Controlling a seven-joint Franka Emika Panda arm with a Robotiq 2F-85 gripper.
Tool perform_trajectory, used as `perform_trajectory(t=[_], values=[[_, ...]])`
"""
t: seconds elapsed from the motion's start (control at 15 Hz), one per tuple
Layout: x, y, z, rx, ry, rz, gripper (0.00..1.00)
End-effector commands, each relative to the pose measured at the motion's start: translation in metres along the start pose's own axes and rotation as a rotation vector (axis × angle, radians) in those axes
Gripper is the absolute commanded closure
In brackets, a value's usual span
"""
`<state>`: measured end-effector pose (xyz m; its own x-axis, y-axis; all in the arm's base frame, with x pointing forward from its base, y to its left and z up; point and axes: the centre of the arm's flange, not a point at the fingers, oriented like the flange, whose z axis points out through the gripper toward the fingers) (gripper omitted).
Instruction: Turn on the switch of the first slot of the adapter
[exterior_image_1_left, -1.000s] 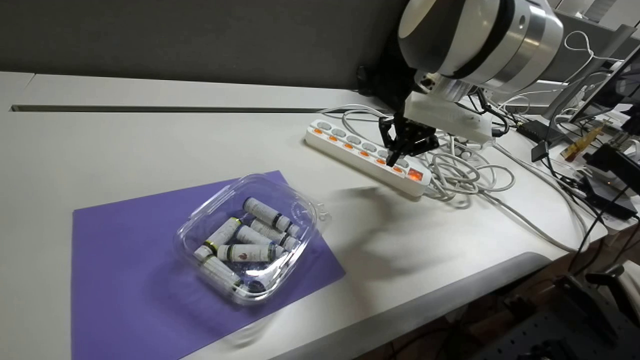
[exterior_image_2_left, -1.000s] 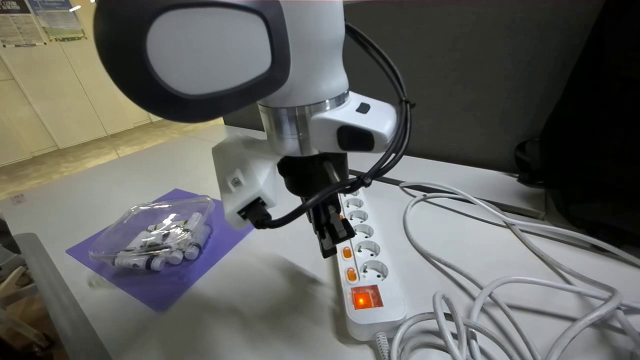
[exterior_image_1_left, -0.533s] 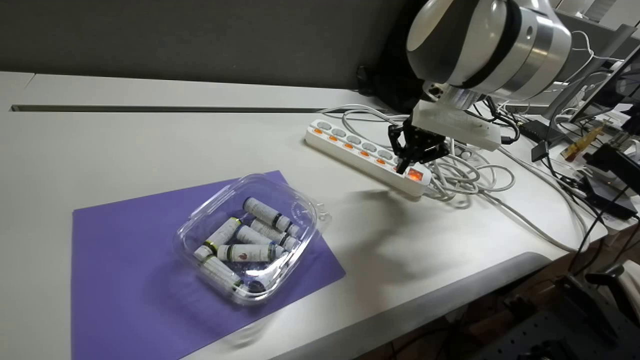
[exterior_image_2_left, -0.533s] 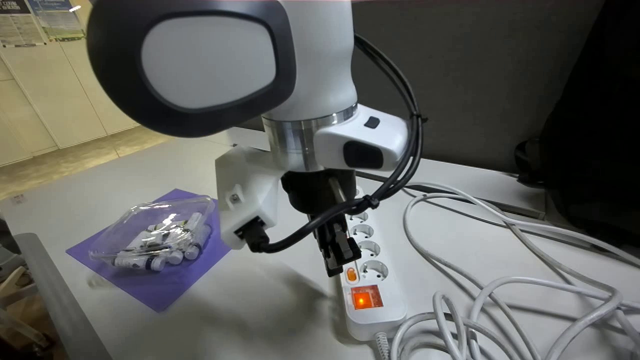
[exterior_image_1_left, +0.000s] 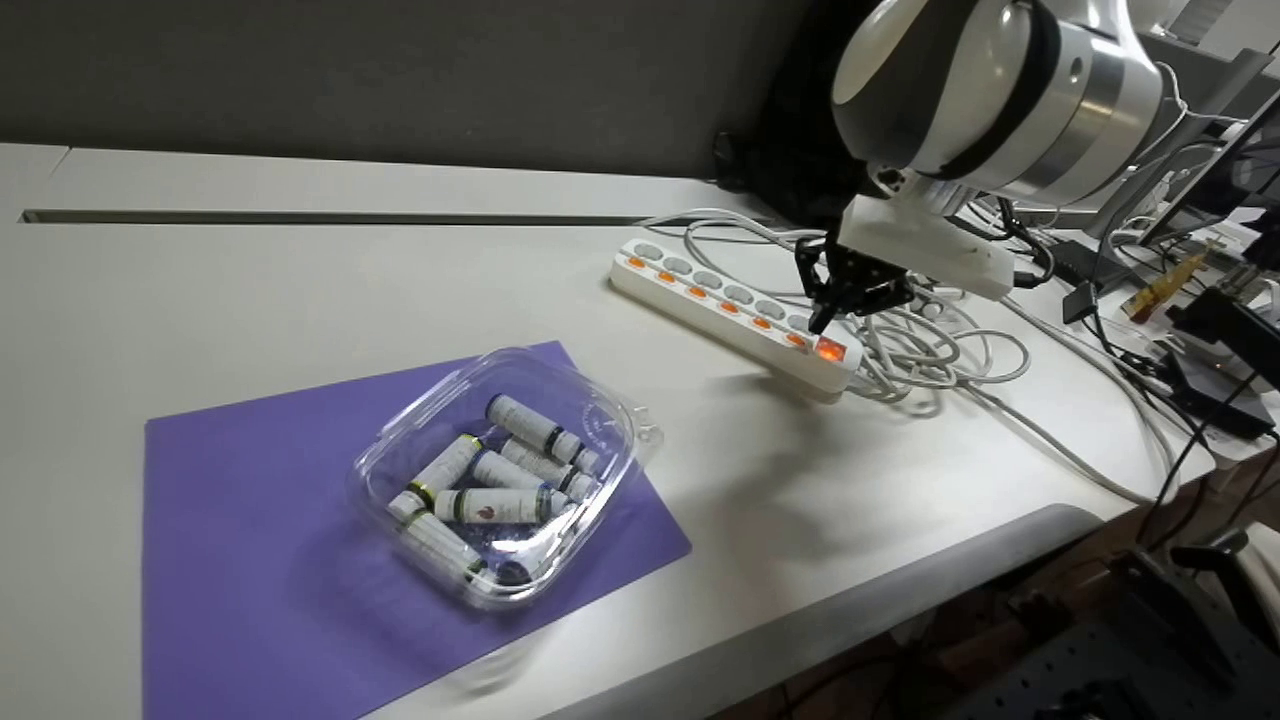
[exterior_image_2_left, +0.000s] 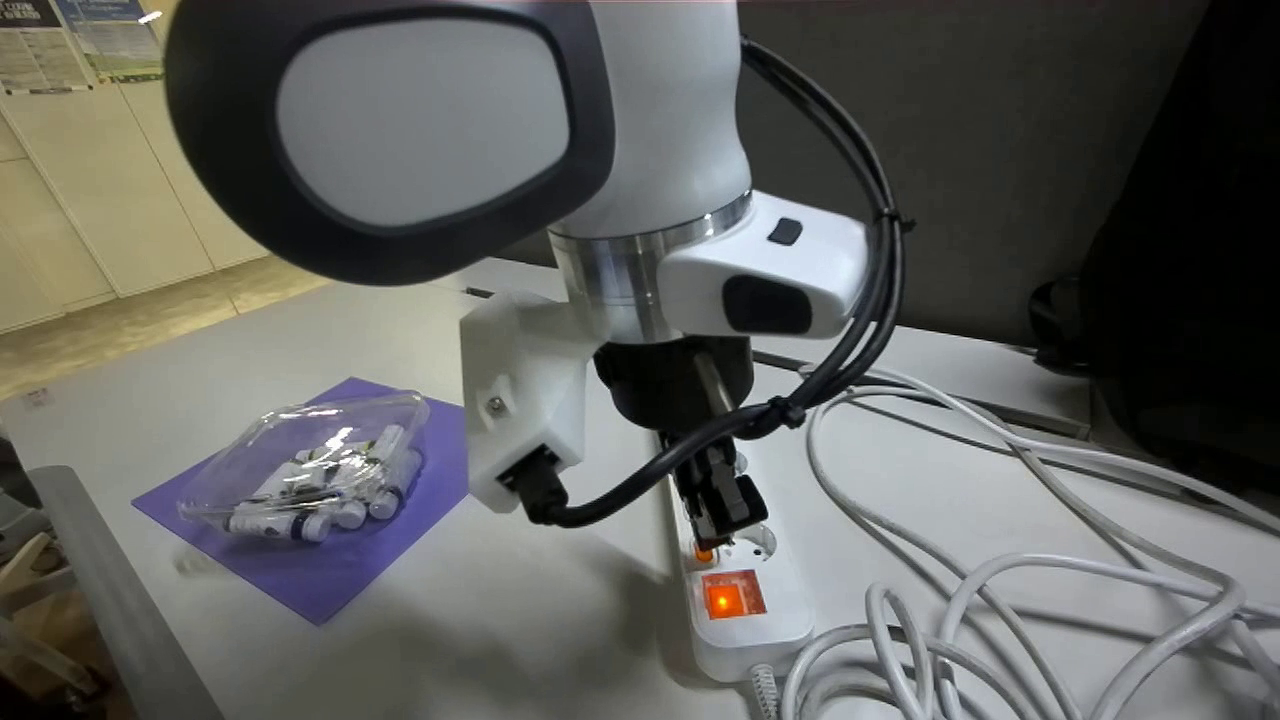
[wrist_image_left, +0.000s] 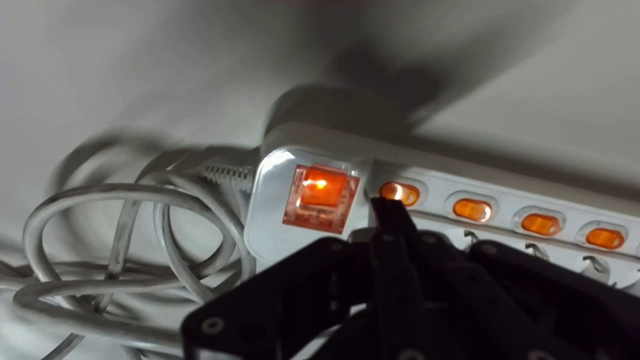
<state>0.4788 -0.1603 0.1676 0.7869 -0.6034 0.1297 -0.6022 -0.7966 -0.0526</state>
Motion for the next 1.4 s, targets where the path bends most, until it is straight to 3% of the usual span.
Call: perform_trajectory(t=[0.0, 1.33], values=[[0.004, 0.002, -0.002, 0.018, 0.022, 0.034, 1.00], [0.010, -0.011, 0.014, 0.090, 0.015, 0.055, 1.00]])
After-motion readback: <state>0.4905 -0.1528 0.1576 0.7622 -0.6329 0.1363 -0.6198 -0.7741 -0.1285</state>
